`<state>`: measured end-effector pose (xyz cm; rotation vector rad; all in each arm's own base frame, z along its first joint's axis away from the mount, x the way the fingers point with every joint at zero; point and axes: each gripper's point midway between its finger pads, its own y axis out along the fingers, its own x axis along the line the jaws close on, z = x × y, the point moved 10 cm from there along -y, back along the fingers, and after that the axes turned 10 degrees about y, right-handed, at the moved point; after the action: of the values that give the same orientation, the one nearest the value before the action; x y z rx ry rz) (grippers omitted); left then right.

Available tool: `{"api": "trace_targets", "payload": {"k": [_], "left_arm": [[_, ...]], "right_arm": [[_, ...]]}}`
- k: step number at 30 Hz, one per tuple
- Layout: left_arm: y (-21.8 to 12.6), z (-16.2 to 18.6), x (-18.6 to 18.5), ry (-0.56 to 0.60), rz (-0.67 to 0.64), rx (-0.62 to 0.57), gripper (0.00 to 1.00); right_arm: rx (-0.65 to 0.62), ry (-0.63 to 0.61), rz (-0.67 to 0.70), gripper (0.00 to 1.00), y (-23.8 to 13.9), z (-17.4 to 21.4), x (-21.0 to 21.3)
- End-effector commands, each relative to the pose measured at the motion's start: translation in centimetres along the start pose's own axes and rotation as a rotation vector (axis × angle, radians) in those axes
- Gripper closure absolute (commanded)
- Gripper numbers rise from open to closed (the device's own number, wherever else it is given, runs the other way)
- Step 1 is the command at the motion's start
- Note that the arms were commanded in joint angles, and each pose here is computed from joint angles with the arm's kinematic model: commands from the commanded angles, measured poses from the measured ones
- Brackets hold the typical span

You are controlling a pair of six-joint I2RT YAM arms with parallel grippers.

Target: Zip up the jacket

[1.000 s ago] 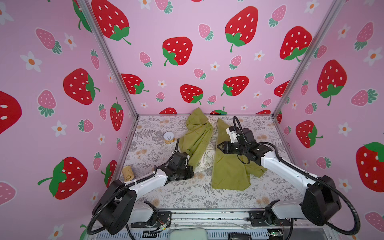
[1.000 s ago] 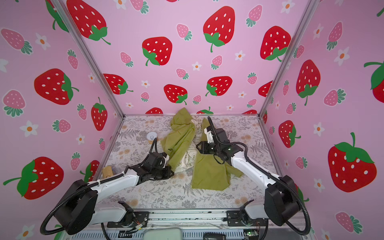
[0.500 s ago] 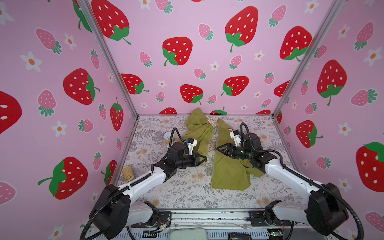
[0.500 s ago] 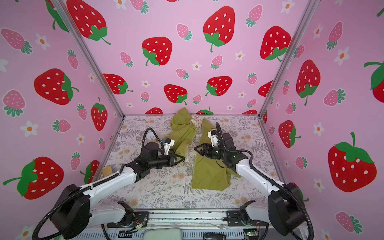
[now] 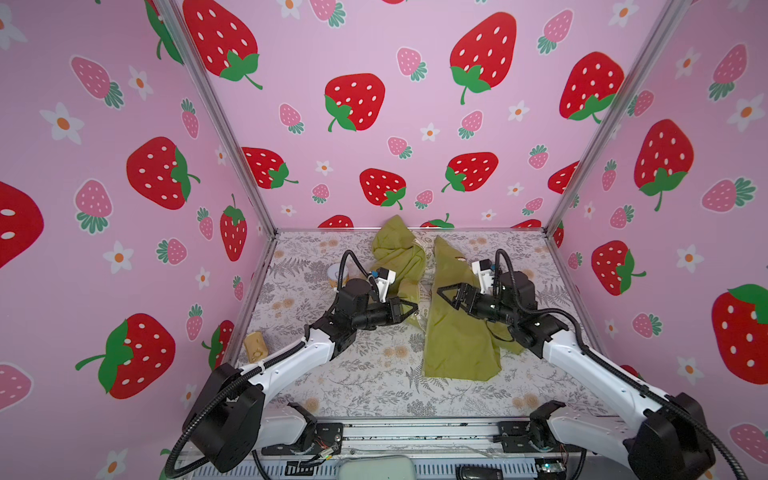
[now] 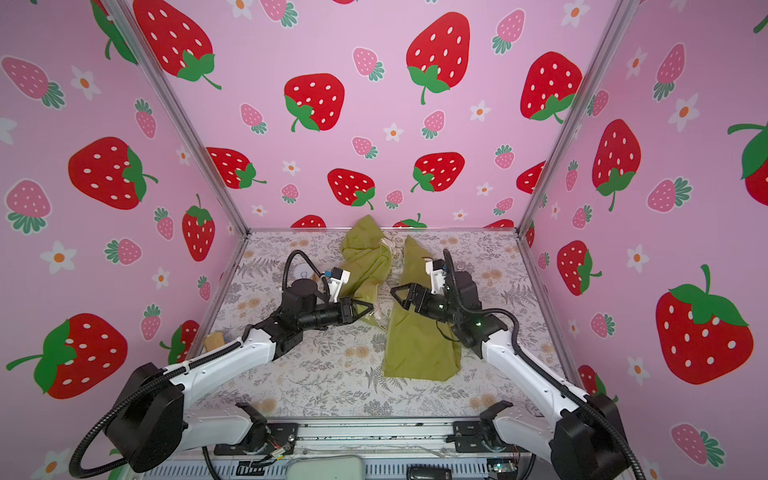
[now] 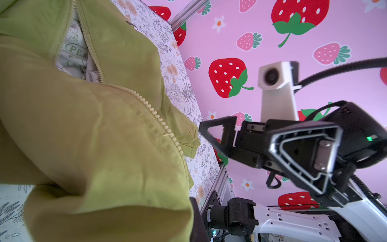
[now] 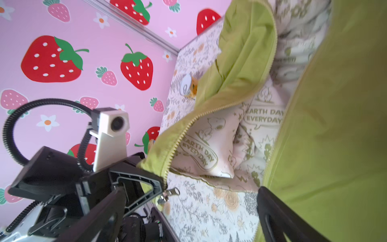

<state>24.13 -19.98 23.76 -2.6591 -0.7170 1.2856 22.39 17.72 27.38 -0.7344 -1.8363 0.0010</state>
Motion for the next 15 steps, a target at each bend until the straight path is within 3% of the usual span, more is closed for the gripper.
{"api": "trace_targets", "payload": {"k": [1,5,9,15], "left_arm": [[-0.2,-2.1,-1.5,0.05,0.033,-0.065,1.0],[-0.4,-2.7,-1.6,0.06,-0.02,-0.095,1.0],[-0.9,-3.0,-2.1,0.165,-0.028,-0.135,1.0],[-1.0,-3.3,-2.5,0.255,-0.038,-0.083,1.0]], "right_arm": [[-0.087,-0.048,0.141,0.02,-0.9,-0.6,-0.8],[-0.19,-0.064,0.097,0.03,-2.1,-0.4,-0.8],[-0.232,-0.043,0.066,0.06,-2.6,-0.2,-0.9],[-0.006,-0.005,0.013,0.25,0.4,0.0,-1.0]]}}
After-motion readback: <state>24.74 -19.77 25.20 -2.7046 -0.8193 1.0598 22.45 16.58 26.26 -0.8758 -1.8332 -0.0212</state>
